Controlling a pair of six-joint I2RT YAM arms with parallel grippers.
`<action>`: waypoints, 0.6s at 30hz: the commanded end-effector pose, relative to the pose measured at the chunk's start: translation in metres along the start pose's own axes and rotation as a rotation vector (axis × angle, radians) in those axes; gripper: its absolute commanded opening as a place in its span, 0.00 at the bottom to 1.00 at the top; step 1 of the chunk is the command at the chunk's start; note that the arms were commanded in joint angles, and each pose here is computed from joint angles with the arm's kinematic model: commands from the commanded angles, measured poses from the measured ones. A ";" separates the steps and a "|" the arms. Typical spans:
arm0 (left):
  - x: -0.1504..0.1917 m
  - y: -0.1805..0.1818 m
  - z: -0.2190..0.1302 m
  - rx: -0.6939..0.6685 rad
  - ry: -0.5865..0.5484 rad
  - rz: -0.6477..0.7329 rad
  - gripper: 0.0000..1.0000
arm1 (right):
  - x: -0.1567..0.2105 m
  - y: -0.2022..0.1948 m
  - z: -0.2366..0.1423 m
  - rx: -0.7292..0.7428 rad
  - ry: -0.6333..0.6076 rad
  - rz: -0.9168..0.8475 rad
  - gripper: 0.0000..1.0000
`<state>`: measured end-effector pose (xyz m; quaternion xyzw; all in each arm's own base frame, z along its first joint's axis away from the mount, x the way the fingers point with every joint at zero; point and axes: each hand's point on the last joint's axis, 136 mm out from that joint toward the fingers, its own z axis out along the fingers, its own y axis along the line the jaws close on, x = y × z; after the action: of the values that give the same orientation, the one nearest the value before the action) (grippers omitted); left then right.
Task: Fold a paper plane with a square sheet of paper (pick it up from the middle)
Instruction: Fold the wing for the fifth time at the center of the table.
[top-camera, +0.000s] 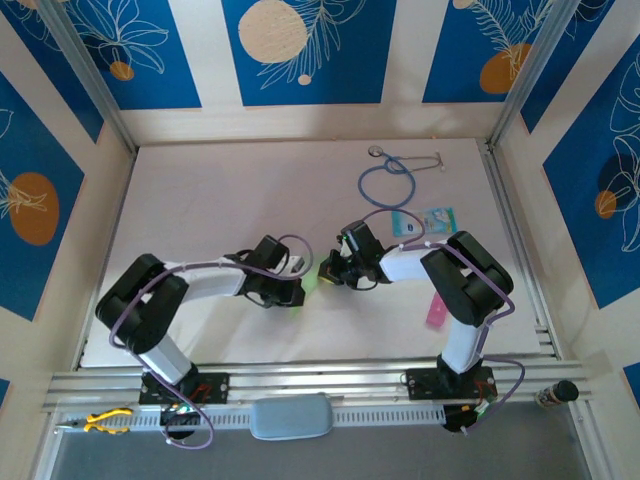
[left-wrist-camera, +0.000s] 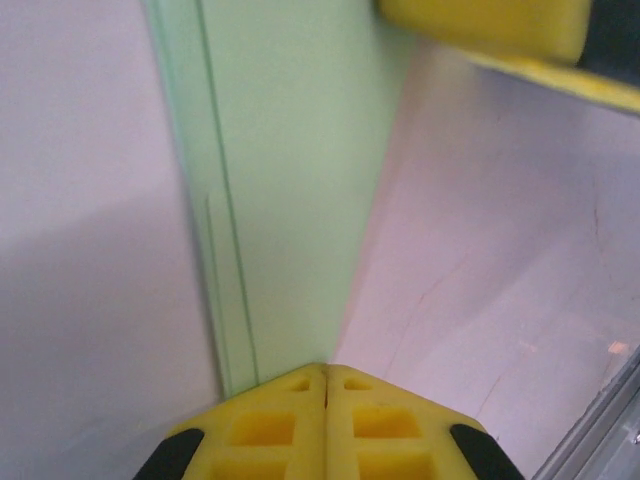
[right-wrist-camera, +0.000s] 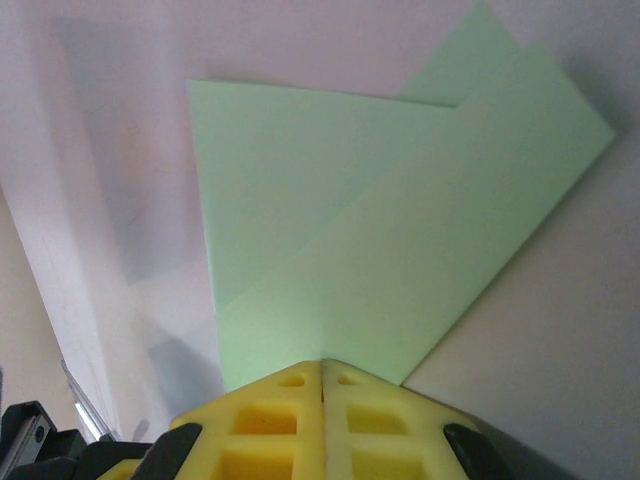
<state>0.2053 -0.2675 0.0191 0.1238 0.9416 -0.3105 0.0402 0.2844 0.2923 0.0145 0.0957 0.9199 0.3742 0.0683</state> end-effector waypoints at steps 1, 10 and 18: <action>0.039 0.020 -0.005 -0.063 0.097 -0.037 0.07 | 0.008 -0.051 0.004 0.167 0.015 0.073 0.00; 0.067 0.034 -0.023 -0.110 0.089 -0.039 0.06 | 0.008 -0.050 0.003 0.164 0.011 0.071 0.00; 0.025 0.005 -0.045 -0.059 -0.051 0.012 0.12 | 0.009 -0.046 0.004 0.150 0.016 0.054 0.00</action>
<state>0.1658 -0.2253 0.0310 0.1181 0.9518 -0.2801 0.0398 0.2859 0.2911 0.0146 0.0975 0.9196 0.3741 0.0697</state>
